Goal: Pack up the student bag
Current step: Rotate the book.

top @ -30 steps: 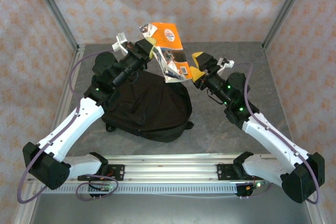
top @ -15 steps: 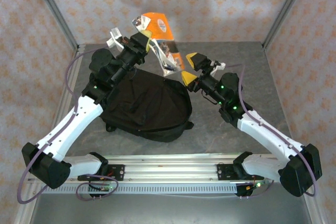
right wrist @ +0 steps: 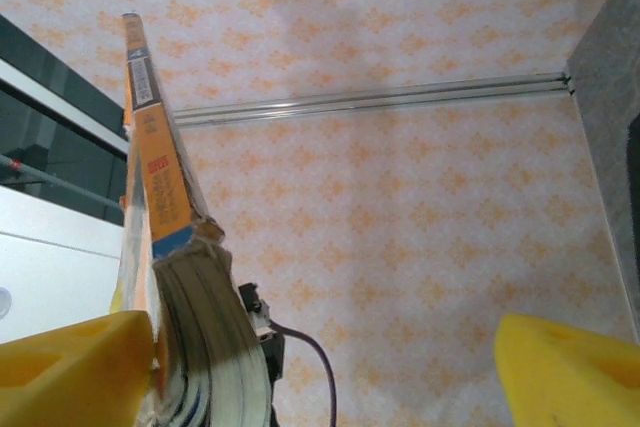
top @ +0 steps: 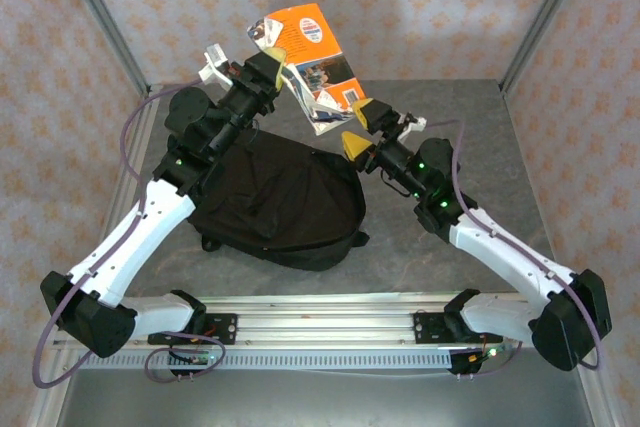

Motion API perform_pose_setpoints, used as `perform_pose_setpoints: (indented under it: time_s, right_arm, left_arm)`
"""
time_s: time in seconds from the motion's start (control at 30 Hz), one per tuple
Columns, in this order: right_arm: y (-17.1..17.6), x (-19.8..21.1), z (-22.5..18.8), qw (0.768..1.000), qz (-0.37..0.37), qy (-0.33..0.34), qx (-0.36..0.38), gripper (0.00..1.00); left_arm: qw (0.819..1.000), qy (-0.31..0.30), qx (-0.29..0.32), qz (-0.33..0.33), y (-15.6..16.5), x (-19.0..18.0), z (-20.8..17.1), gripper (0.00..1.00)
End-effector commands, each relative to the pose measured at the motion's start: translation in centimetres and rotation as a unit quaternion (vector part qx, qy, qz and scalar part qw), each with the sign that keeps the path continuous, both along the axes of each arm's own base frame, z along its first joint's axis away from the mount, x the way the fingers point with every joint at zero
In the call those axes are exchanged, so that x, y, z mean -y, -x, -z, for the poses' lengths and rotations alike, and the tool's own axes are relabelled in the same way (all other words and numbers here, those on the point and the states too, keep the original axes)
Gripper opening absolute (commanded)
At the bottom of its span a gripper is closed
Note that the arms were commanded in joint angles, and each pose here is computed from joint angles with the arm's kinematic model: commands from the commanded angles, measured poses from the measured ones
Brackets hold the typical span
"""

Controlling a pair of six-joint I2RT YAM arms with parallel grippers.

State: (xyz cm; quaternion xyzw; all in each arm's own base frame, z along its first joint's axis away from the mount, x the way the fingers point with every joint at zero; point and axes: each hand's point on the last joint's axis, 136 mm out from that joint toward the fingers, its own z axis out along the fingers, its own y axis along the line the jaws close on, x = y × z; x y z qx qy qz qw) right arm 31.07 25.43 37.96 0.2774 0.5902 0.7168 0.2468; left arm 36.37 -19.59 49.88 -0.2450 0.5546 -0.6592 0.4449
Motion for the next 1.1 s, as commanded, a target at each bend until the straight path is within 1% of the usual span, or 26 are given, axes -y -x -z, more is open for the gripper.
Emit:
perform_pose_setpoints:
  time_s: [0.0, 0.1, 0.17, 0.2, 0.27, 0.3, 0.33, 0.37, 0.4, 0.43, 0.47, 0.5, 0.53, 0.57, 0.6, 0.63, 0.67, 0.73, 0.77, 0.8, 0.83, 0.87, 0.9, 0.93, 1.03, 1.07]
  right_arm:
    - [0.9, -0.5, -5.5, 0.997, -0.012, -0.052, 0.061, 0.82]
    - [1.4, -1.2, -7.9, 0.994, -0.02, -0.071, 0.083, 0.76]
    - [0.9, -2.0, -8.2, 0.994, -0.022, -0.072, 0.083, 0.68]
    - [0.8, -2.1, -8.5, 0.993, -0.021, -0.073, 0.085, 0.62]
    - [0.7, -1.8, -8.5, 0.994, -0.011, -0.063, 0.084, 0.47]
    - [0.6, -1.5, -8.1, 0.996, 0.001, -0.049, 0.078, 0.38]
    - [0.5, -1.0, -7.2, 0.997, 0.017, -0.026, 0.07, 0.28]
    - [0.8, -0.3, -6.7, 0.997, 0.031, -0.004, 0.065, 0.19]
    - [0.9, 0.7, -5.5, 0.996, 0.054, 0.035, 0.055, 0.09]
    - [1.1, 1.5, -4.2, 0.994, 0.072, 0.076, 0.043, 0.0]
    - [1.2, 2.1, -3.0, 0.99, 0.081, 0.108, 0.027, 0.0]
    - [1.6, 3.1, -1.8, 0.982, 0.092, 0.161, 0.019, 0.0]
    - [1.9, 3.6, -1.0, 0.975, 0.094, 0.202, 0.02, 0.0]
    - [2.4, 4.5, 0.3, 0.962, 0.098, 0.255, 0.009, 0.0]
    - [2.9, 5.6, 1.4, 0.947, 0.104, 0.304, -0.004, 0.0]
    - [3.5, 7.0, 3.1, 0.924, 0.107, 0.365, -0.024, 0.0]
    - [4.0, 8.5, 4.2, 0.901, 0.115, 0.417, -0.041, 0.0]
    - [5.2, 12.5, 5.9, 0.842, 0.145, 0.515, -0.074, 0.0]
    - [5.6, 13.8, 6.2, 0.821, 0.151, 0.545, -0.077, 0.0]
    - [6.1, 14.9, 6.4, 0.802, 0.157, 0.572, -0.075, 0.0]
    - [6.5, 15.8, 6.5, 0.789, 0.161, 0.588, -0.072, 0.0]
    - [6.8, 16.3, 6.6, 0.783, 0.162, 0.596, -0.069, 0.0]
    - [7.2, 16.7, 6.7, 0.78, 0.16, 0.602, -0.066, 0.0]
    - [7.5, 16.9, 6.9, 0.779, 0.158, 0.603, -0.066, 0.0]
    - [8.2, 17.1, 8.2, 0.785, 0.151, 0.596, -0.074, 0.0]
    - [8.3, 16.9, 8.6, 0.789, 0.146, 0.592, -0.076, 0.0]
  left_arm:
    - [0.999, 0.014, 0.042, -0.01, 0.9, -0.6, -1.6, 0.0]
    - [1.0, 0.004, 0.03, -0.008, 1.0, 0.0, -0.1, 0.0]
    - [1.0, -0.007, 0.023, -0.005, 1.1, 0.6, 0.8, 0.0]
    - [1.0, -0.013, 0.019, -0.005, 1.1, 0.8, 1.2, 0.0]
    - [1.0, -0.028, 0.013, -0.008, 1.3, 0.9, 2.0, 0.0]
    - [0.999, -0.035, 0.009, -0.012, 1.4, 0.8, 2.3, 0.0]
    - [0.999, -0.043, 0.004, -0.016, 1.4, 0.6, 2.8, 0.0]
    - [0.998, -0.053, 0.0, -0.019, 1.5, 0.5, 3.1, 0.0]
    - [0.998, -0.067, -0.006, -0.022, 1.6, 0.4, 3.6, 0.0]
    - [0.995, -0.092, -0.02, -0.019, 1.7, 0.5, 4.5, 0.01]
    - [0.993, -0.117, -0.03, -0.014, 1.8, 0.7, 5.1, 0.08]
    - [0.988, -0.15, -0.042, -0.006, 1.9, 1.0, 6.1, 0.21]
    - [0.981, -0.187, -0.056, 0.006, 2.0, 1.4, 7.1, 0.38]
    - [0.973, -0.218, -0.066, 0.018, 2.2, 1.8, 8.1, 0.52]
    - [0.961, -0.264, -0.076, 0.034, 2.6, 2.4, 9.5, 0.63]
    - [0.943, -0.317, -0.088, 0.048, 3.1, 3.0, 11.0, 0.7]
    - [0.924, -0.365, -0.1, 0.06, 3.5, 3.5, 12.6, 0.74]
    - [0.867, -0.475, -0.116, 0.097, 4.7, 4.9, 15.9, 0.8]
    - [0.84, -0.515, -0.126, 0.115, 5.2, 5.4, 17.6, 0.82]
    - [0.809, -0.555, -0.141, 0.131, 5.6, 5.9, 19.4, 0.83]
    - [0.778, -0.591, -0.156, 0.144, 6.0, 6.0, 21.1, 0.83]
    - [0.75, -0.622, -0.166, 0.151, 6.2, 5.9, 22.4, 0.88]
    - [0.717, -0.657, -0.183, 0.147, 6.3, 5.1, 23.9, 0.96]
    - [0.683, -0.688, -0.205, 0.136, 6.3, 3.9, 25.2, 1.0]
    - [0.605, -0.752, -0.237, 0.111, 5.9, 1.2, 27.8, 1.0]
    - [0.587, -0.766, -0.242, 0.105, 5.7, 0.6, 28.5, 1.0]
